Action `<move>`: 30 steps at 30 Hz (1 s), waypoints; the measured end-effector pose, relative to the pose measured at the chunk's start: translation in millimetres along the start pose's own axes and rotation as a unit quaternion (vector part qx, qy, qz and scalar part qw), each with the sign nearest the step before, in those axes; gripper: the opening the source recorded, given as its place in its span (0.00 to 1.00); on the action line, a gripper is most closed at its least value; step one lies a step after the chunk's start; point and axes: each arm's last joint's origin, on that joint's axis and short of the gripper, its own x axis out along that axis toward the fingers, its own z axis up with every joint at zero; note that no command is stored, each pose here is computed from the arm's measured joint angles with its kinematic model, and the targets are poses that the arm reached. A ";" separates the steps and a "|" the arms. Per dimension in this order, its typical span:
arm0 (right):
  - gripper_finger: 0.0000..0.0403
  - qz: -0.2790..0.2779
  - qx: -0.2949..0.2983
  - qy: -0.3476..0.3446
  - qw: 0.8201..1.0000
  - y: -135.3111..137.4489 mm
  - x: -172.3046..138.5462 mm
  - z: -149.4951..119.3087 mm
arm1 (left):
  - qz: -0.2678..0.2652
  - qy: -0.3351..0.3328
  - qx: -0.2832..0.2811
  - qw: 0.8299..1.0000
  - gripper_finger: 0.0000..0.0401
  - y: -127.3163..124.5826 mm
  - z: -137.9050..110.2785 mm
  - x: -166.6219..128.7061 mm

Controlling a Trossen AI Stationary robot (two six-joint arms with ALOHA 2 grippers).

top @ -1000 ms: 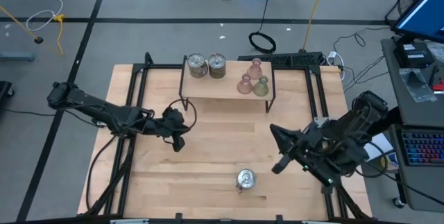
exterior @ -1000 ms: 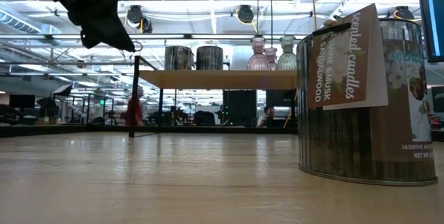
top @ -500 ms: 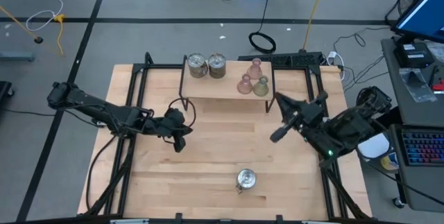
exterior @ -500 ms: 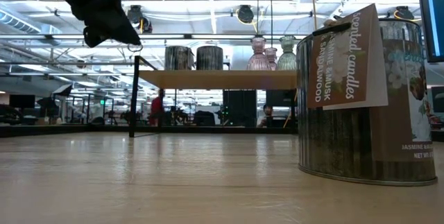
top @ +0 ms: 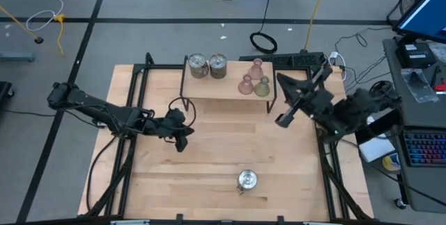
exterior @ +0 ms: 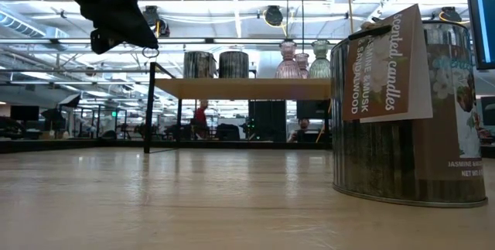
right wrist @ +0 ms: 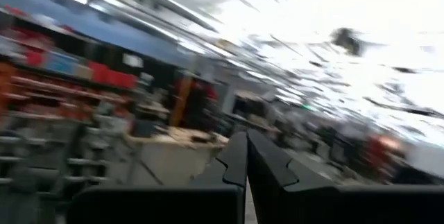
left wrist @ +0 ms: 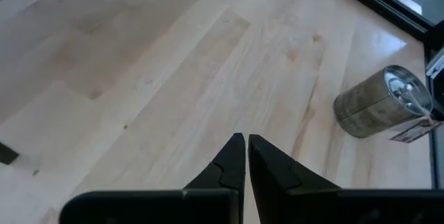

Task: Pick & Place candle stick holders
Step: Put the scented candle on the shelf

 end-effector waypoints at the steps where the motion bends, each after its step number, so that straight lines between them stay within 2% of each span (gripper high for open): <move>1: 0.00 0.020 0.004 -0.011 1.000 -5.7 0.7 -0.2 | 0.000 0.000 -0.004 1.000 0.05 0.0 0.0 -0.1; 5: 0.00 0.078 0.023 -0.025 0.996 -29.6 2.9 -4.3 | -0.001 -0.001 -0.019 1.000 0.05 -0.2 0.2 0.0; 11: 0.00 0.144 0.022 0.055 0.988 -38.0 7.6 -30.3 | -0.001 -0.001 -0.046 0.999 0.05 -0.2 0.2 0.0; 14: 0.00 0.192 0.037 0.122 0.973 -32.2 10.1 -50.1 | -0.001 -0.001 -0.057 0.998 0.05 -0.2 0.2 0.0; 17: 0.00 0.238 0.079 0.193 0.949 -23.9 15.3 -70.2 | -0.001 -0.001 -0.061 0.998 0.05 -0.3 0.3 -0.1; 20: 0.00 0.288 0.136 0.272 0.908 -14.0 19.1 -89.2 | -0.001 -0.001 -0.062 0.998 0.05 -0.3 0.3 -0.1; 22: 0.00 0.309 0.168 0.338 0.873 -7.1 18.8 -102.8 | -0.001 -0.001 -0.062 0.998 0.05 -0.3 0.3 -0.1; 27: 0.00 0.318 0.217 0.506 0.772 12.0 12.2 -134.6 | 0.000 -0.002 -0.062 0.998 0.05 -0.3 0.5 -0.1; 30: 0.00 0.317 0.248 0.591 0.699 23.5 6.2 -148.0 | 0.002 -0.004 -0.057 0.998 0.05 -0.1 0.6 -0.1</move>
